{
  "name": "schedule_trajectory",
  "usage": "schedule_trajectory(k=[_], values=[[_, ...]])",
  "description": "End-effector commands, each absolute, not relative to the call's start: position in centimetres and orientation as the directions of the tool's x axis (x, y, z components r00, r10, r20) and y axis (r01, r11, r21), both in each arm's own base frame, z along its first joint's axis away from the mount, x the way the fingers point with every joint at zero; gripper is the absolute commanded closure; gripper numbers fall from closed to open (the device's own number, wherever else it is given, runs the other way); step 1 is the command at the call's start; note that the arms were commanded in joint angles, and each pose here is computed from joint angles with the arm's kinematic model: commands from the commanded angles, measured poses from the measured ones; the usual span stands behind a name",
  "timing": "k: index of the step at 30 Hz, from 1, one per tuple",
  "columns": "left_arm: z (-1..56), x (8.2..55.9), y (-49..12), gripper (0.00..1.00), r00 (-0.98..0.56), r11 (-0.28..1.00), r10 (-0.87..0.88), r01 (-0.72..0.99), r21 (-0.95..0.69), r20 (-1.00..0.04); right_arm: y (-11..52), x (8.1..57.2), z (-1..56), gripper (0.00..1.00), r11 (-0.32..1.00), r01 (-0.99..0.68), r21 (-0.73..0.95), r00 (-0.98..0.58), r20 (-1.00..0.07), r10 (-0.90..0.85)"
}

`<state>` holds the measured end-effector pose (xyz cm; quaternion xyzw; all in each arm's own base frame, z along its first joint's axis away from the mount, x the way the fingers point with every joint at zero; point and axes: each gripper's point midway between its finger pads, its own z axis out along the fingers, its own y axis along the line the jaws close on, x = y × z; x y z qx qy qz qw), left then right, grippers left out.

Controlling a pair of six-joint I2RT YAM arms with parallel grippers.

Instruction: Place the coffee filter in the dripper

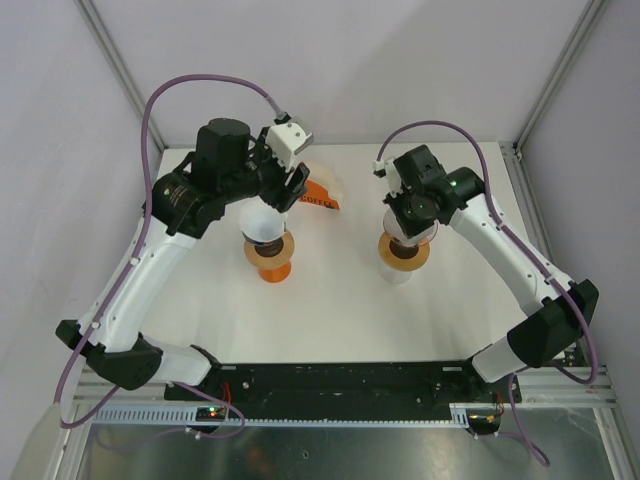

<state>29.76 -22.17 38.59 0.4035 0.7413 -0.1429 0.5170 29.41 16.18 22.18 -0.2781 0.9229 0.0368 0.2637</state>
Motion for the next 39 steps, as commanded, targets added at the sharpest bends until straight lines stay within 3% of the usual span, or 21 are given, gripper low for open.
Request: schedule_trajectory(k=[1, 9, 21, 22, 26, 30, 33, 39], values=[[41.6, 29.3, -21.9, 0.33, -0.055, 0.63, 0.408, 0.739, 0.237, -0.911, 15.6, 29.7, 23.8, 1.0, 0.846, -0.519, -0.118, -0.687, -0.532, -0.495], [41.8, 29.2, -21.8, 0.33, -0.05, 0.632, 0.408, 0.736, 0.242, -0.912, 15.7, 29.9, 27.0, 1.0, 0.849, -0.511, -0.135, -0.643, -0.596, -0.482], [41.8, 31.1, -18.5, 0.23, -0.082, 0.716, 0.397, 0.651, 0.253, -0.914, 15.2, 30.7, 36.4, 0.98, 0.891, -0.441, -0.11, -0.412, -0.857, -0.31], [41.6, 31.3, -17.9, 0.25, -0.089, 0.725, 0.395, 0.641, 0.251, -0.915, 14.8, 30.8, 37.0, 0.98, 0.898, -0.428, -0.1, -0.395, -0.873, -0.286], [40.3, 30.8, -16.6, 0.66, -0.098, 0.721, 0.416, 0.641, 0.263, -0.904, 13.3, 30.8, 37.4, 0.98, 0.915, -0.398, -0.071, -0.385, -0.892, -0.237], [35.6, 29.5, -15.6, 0.94, -0.153, 0.697, 0.482, 0.664, 0.272, -0.863, 11.8, 30.6, 36.3, 0.98, 0.929, -0.364, -0.066, -0.417, -0.88, -0.226], [32.0, 29.2, -15.2, 0.99, -0.211, 0.686, 0.521, 0.68, 0.258, -0.827, 10.4, 30.8, 35.5, 0.99, 0.944, -0.326, -0.047, -0.443, -0.875, -0.196], [27.9, 28.9, -14.8, 1.0, -0.281, 0.678, 0.56, 0.696, 0.236, -0.779, 6.8, 31.8, 34.7, 0.99, 0.98, -0.199, -0.007, -0.459, -0.883, -0.099]])
